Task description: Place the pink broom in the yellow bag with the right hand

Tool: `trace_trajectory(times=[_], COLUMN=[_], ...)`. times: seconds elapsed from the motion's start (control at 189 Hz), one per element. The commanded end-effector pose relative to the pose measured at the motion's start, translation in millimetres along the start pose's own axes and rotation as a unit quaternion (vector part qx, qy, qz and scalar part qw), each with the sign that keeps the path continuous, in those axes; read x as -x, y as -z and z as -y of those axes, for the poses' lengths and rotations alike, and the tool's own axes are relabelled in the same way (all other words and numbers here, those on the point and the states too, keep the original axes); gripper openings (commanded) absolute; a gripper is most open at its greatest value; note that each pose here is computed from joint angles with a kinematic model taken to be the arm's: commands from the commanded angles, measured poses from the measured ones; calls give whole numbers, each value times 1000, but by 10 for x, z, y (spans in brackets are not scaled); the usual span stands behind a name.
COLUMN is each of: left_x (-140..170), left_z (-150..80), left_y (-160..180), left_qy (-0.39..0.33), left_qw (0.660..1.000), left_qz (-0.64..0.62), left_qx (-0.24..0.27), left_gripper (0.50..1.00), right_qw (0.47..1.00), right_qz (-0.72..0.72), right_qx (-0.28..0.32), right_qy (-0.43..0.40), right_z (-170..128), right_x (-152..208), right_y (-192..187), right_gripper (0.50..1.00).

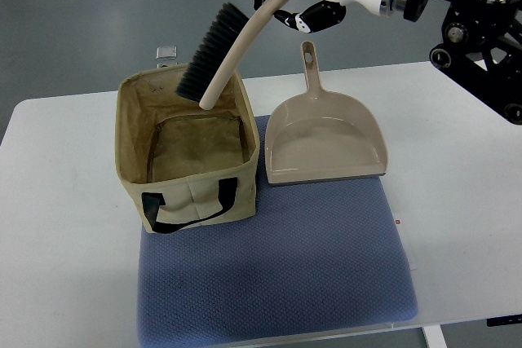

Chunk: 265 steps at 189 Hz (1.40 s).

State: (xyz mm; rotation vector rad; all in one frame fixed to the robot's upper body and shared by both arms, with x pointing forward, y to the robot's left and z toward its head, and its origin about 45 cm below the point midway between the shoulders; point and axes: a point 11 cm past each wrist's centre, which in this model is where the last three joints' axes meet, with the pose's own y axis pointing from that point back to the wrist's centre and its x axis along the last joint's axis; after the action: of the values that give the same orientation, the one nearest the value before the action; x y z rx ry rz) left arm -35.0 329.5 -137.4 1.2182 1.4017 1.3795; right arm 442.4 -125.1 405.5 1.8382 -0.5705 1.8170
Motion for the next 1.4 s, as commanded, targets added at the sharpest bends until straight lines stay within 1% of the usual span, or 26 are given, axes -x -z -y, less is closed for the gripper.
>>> trace_trajectory(times=[0.0, 0.1, 0.196, 0.212, 0.217, 0.222, 0.227, 0.233, 0.238, 0.254, 0.259, 0.264, 0.27, 0.275, 0.28, 0.286, 0.296, 0.328, 0.36, 0.571, 0.677, 0.894, 0.978, 1.169, 1.274, 1.396], left_x=[0, 0, 0, 0, 0, 0, 0, 0, 0, 0, 0, 0, 0, 0, 0, 0, 0, 0, 0, 0, 0, 0, 0, 0, 0, 0], left_z=[0, 0, 0, 0, 0, 0, 0, 0, 0, 0, 0, 0, 0, 0, 0, 0, 0, 0, 0, 0, 0, 0, 0, 0, 0, 0], left_y=[-1, -1, -1, -1, -1, -1, -1, -1, -1, -1, -1, -1, -1, -1, -1, -1, -1, -1, -1, -1, -1, -1, -1, -1, -1, -1], left_qy=[0, 0, 0, 0, 0, 0, 0, 0, 0, 0, 0, 0, 0, 0, 0, 0, 0, 0, 0, 0, 0, 0, 0, 0, 0, 0], left_qw=[1000, 1000, 1000, 1000, 1000, 1000, 1000, 1000, 1000, 1000, 1000, 1000, 1000, 1000, 1000, 1000, 1000, 1000, 1000, 1000, 1000, 1000, 1000, 1000, 1000, 1000], left_qz=[0, 0, 0, 0, 0, 0, 0, 0, 0, 0, 0, 0, 0, 0, 0, 0, 0, 0, 0, 0, 0, 0, 0, 0, 0, 0], left_qx=[0, 0, 0, 0, 0, 0, 0, 0, 0, 0, 0, 0, 0, 0, 0, 0, 0, 0, 0, 0, 0, 0, 0, 0, 0, 0], left_gripper=[1000, 1000, 1000, 1000, 1000, 1000, 1000, 1000, 1000, 1000, 1000, 1000, 1000, 1000, 1000, 1000, 1000, 1000, 1000, 1000, 1000, 1000, 1000, 1000, 1000, 1000], right_qw=[1000, 999, 999, 999, 999, 999, 999, 999, 999, 999, 999, 999, 999, 999, 999, 999, 999, 999, 999, 999, 995, 962, 929, 819, 769, 688], right_qz=[13, 19, 24, 27, 27, 28, 28, 30, 30, 32, 32, 32, 32, 34, 34, 35, 35, 38, 40, 49, 83, 235, 319, 488, 543, 608], right_qx=[-19, -29, -30, -30, -30, -29, -29, -29, -29, -28, -28, -27, -27, -27, -27, -26, -26, -25, -25, -16, -2, 64, 98, 163, 189, 211], right_qy=[-4, 6, 7, 5, 5, 4, 4, 4, 4, 3, 3, 1, 1, 1, 1, 1, 1, -1, -1, -14, -50, -119, -157, -253, -281, -336], right_z=[142, 184, 178, 172, 172, 169, 169, 164, 164, 158, 158, 156, 156, 153, 153, 151, 150, 146, 144, 99, 37, -307, -491, -971, -1176, -1373], right_x=[64, 193, 328, 347, 347, 357, 357, 374, 374, 394, 394, 393, 393, 406, 406, 412, 419, 424, 429, 425, 349, 477, 561, 885, 1142, 1433], right_y=[166, 248, 268, 266, 266, 265, 265, 263, 263, 261, 261, 259, 259, 258, 258, 252, 252, 249, 249, 188, 76, -355, -539, -875, -937, -953], right_gripper=[500, 500, 617, 658, 658, 680, 680, 705, 705, 758, 758, 780, 780, 803, 803, 825, 844, 878, 891, 893, 893, 893, 893, 893, 893, 893])
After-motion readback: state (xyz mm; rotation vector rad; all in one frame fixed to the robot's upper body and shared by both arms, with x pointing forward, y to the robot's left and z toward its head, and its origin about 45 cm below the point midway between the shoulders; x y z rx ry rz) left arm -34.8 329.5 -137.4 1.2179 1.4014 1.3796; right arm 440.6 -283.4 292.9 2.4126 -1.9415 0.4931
